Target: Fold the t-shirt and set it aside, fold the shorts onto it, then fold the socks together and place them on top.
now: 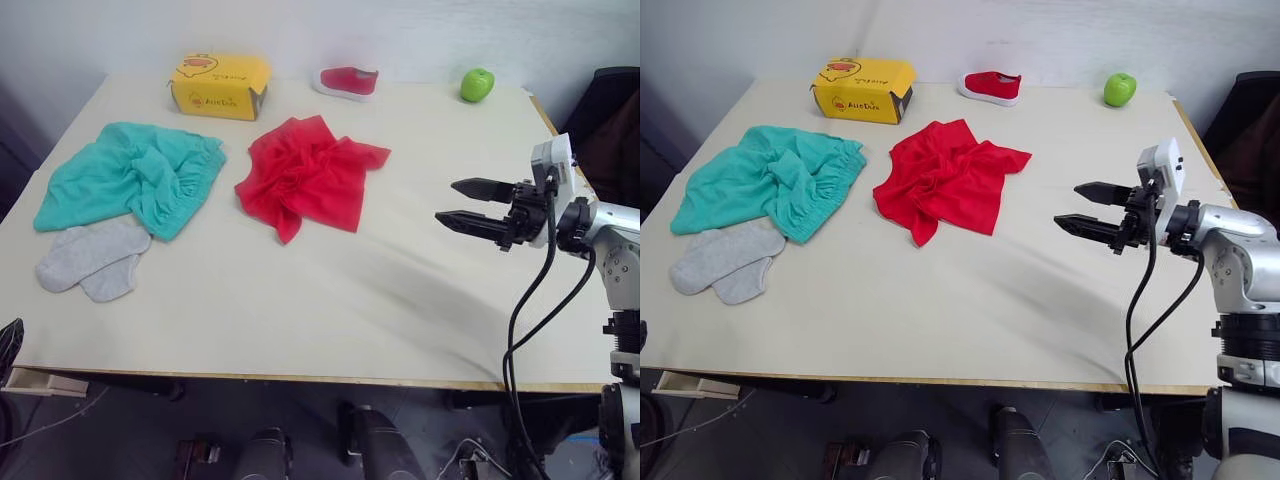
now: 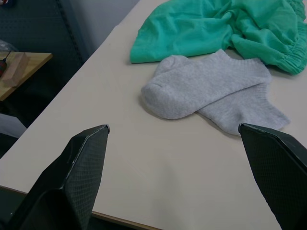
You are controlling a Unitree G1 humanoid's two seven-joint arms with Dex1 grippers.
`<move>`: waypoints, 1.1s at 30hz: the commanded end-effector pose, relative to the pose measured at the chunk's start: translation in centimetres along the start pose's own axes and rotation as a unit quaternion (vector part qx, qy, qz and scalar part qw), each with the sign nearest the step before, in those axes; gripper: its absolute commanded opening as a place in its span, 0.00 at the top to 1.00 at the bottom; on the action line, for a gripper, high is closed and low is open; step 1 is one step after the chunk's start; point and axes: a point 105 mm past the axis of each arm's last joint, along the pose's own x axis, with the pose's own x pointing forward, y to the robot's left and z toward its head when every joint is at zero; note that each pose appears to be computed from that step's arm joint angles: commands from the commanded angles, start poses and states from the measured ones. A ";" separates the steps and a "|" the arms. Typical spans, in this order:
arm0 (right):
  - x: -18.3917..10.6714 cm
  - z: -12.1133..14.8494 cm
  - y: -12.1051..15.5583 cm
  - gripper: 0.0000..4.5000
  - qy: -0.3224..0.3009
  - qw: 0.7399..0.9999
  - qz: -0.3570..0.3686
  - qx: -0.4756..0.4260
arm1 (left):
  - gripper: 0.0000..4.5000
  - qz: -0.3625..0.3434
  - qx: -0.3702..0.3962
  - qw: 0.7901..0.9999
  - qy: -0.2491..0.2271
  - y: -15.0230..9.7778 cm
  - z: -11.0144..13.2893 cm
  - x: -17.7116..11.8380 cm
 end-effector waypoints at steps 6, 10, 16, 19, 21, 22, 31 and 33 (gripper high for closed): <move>-0.3 1.2 0.2 0.01 -0.016 1.000 -0.008 -0.026 | 0.00 -0.016 0.011 1.000 -0.012 -1.2 0.8 0.6; -0.5 1.1 0.3 0.01 -0.014 1.000 -0.011 -0.015 | 0.00 -0.023 0.013 1.000 -0.012 -1.8 0.9 1.0; -0.7 1.0 0.8 0.01 -0.005 0.999 -0.007 -0.032 | 0.00 -0.031 0.015 0.999 -0.010 -2.5 0.8 1.5; -0.7 1.1 0.7 0.01 -0.003 0.999 -0.009 -0.037 | 0.00 -0.032 0.013 0.999 -0.009 -2.6 0.8 1.6; -0.8 1.1 0.8 0.01 -0.002 0.999 -0.010 -0.039 | 0.00 -0.033 0.012 0.999 -0.009 -2.7 0.8 1.6; -0.8 1.1 0.7 0.01 -0.002 0.999 -0.012 -0.040 | 0.00 -0.034 0.010 0.999 -0.009 -2.7 0.8 1.7; 1.0 0.6 1.8 0.01 0.030 0.996 0.014 -0.086 | 0.00 -0.168 0.062 0.984 -0.005 -7.8 2.4 3.5; 2.0 -0.1 2.3 0.01 0.052 0.993 0.024 -0.106 | 0.00 -0.232 0.102 0.967 0.007 -10.5 2.7 4.1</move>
